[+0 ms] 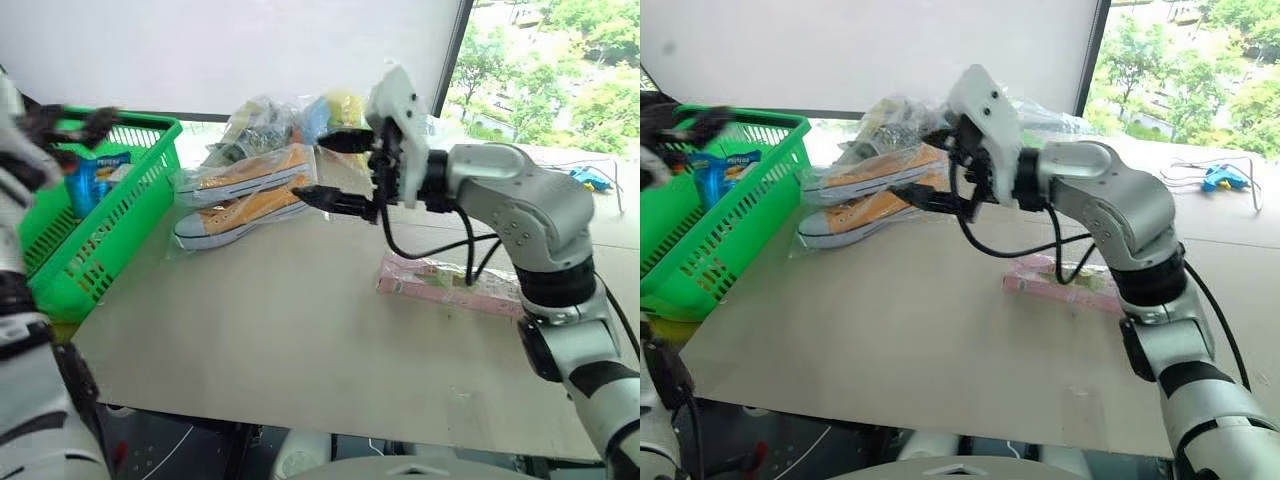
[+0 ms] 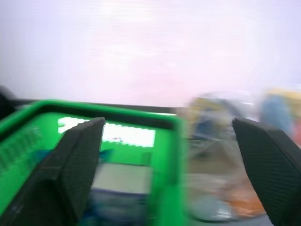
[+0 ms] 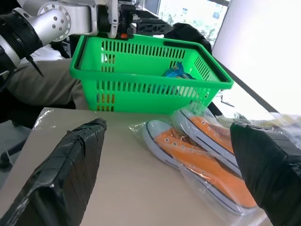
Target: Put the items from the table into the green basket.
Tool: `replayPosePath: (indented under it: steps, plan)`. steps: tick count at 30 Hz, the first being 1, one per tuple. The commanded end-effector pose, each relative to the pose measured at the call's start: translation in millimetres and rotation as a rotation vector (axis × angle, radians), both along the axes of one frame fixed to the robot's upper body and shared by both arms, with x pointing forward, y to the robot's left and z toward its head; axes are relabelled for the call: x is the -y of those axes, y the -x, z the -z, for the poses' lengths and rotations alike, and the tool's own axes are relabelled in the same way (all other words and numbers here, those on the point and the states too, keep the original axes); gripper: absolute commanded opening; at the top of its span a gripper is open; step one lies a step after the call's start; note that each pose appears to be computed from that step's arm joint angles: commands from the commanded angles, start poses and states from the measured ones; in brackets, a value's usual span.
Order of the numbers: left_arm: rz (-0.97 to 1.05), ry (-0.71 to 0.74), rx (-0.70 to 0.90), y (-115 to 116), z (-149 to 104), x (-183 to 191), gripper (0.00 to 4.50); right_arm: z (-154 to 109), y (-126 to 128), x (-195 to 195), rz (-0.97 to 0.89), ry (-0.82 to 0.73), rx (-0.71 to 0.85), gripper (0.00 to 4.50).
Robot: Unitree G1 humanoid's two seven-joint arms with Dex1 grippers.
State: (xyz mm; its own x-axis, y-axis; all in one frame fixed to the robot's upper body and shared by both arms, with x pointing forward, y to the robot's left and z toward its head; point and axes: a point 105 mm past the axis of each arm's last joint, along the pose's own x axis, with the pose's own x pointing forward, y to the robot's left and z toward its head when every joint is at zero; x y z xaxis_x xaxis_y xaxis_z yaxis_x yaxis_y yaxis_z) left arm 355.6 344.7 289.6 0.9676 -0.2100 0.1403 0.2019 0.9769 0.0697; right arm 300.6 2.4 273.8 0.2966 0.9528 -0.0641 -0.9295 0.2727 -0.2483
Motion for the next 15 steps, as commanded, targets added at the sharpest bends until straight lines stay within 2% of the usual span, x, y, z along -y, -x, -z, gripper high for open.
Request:
replayPosePath:
  steps: [1, 3, 6, 10, 13, 15]
  plan:
    - [0.343, 0.009, -0.03, 7.8, -1.0, 89.1, 4.47, 0.0, 6.7, 32.0, 0.07, 0.011, 0.048, 4.5]
    - [0.496, 0.004, -0.095, 11.9, 17.6, 131.0, 4.47, 12.1, 11.4, 53.2, 0.13, 0.052, 0.027, 4.5]
    - [0.663, -0.17, -0.241, 20.8, 64.5, 184.9, 4.47, 27.0, 19.4, 89.1, 0.251, 0.103, -0.017, 4.5]
    - [0.789, -0.271, -0.384, 23.5, 110.1, 225.0, 4.47, 43.2, 37.3, 126.1, 0.379, 0.185, -0.067, 4.5]
    - [0.926, -0.388, -0.427, 21.6, 127.1, 264.4, 4.47, 53.1, 56.2, 149.1, 0.453, 0.227, -0.111, 4.5]
    - [0.991, -0.456, -0.414, 18.6, 128.3, 284.2, 4.47, 58.3, 66.0, 157.4, 0.479, 0.248, -0.133, 4.5]
